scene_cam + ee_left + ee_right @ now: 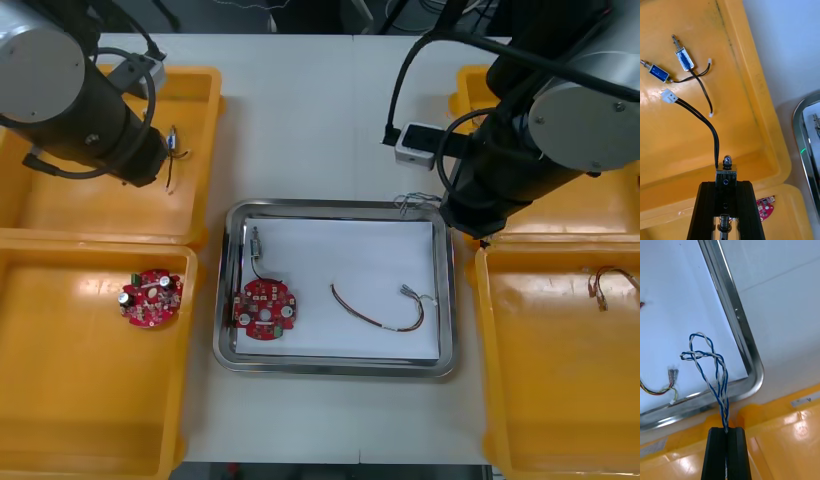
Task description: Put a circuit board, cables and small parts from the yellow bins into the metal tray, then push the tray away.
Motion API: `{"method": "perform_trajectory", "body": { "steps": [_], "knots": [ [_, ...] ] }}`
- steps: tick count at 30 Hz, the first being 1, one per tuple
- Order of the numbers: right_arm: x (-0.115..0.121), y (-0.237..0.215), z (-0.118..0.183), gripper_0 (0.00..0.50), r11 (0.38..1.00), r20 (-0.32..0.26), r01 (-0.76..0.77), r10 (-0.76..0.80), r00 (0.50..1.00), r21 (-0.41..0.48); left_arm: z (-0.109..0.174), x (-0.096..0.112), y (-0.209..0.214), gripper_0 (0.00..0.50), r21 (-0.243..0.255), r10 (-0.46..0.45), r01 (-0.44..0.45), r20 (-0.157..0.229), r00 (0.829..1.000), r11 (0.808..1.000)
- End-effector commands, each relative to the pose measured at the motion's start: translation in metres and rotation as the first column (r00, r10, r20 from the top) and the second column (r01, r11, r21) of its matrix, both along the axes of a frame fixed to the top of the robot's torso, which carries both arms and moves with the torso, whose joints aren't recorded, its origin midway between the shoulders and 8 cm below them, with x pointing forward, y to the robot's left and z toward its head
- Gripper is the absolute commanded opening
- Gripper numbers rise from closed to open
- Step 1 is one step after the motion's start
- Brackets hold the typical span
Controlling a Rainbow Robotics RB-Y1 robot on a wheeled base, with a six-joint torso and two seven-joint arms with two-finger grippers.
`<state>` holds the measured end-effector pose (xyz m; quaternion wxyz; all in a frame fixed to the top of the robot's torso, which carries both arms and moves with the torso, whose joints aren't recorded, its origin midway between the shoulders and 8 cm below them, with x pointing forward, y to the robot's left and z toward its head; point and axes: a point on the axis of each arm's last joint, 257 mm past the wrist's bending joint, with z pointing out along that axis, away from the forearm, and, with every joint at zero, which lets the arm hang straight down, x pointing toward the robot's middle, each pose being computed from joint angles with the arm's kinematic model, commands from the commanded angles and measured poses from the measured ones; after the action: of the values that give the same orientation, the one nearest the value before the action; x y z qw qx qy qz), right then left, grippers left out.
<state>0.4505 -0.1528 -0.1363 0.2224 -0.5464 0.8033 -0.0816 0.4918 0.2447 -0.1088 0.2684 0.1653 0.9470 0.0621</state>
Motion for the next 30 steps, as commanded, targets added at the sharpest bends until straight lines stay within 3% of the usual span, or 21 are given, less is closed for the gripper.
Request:
{"method": "perform_trajectory", "body": {
  "steps": [1,8,21,30],
  "knots": [
    [0.001,0.032,-0.012,0.000,0.997,0.022,-0.081,0.080,0.997,0.009,0.009,-0.001,-0.013,0.000,-0.083,0.083,-0.080,0.030,0.996,0.993],
    [0.012,0.069,-0.032,0.000,0.992,0.018,-0.108,0.107,0.994,0.070,0.007,0.002,-0.024,0.000,-0.105,0.106,-0.101,0.042,0.993,0.989],
    [0.029,0.092,-0.090,0.000,0.984,0.070,-0.175,0.176,0.982,-0.012,0.008,0.000,-0.028,0.000,-0.122,0.113,-0.107,0.043,0.993,0.987],
    [0.037,0.092,-0.110,0.000,0.981,0.091,-0.187,0.192,0.977,-0.052,0.008,0.000,-0.029,0.000,-0.131,0.119,-0.112,0.044,0.992,0.985]
  ]
}}
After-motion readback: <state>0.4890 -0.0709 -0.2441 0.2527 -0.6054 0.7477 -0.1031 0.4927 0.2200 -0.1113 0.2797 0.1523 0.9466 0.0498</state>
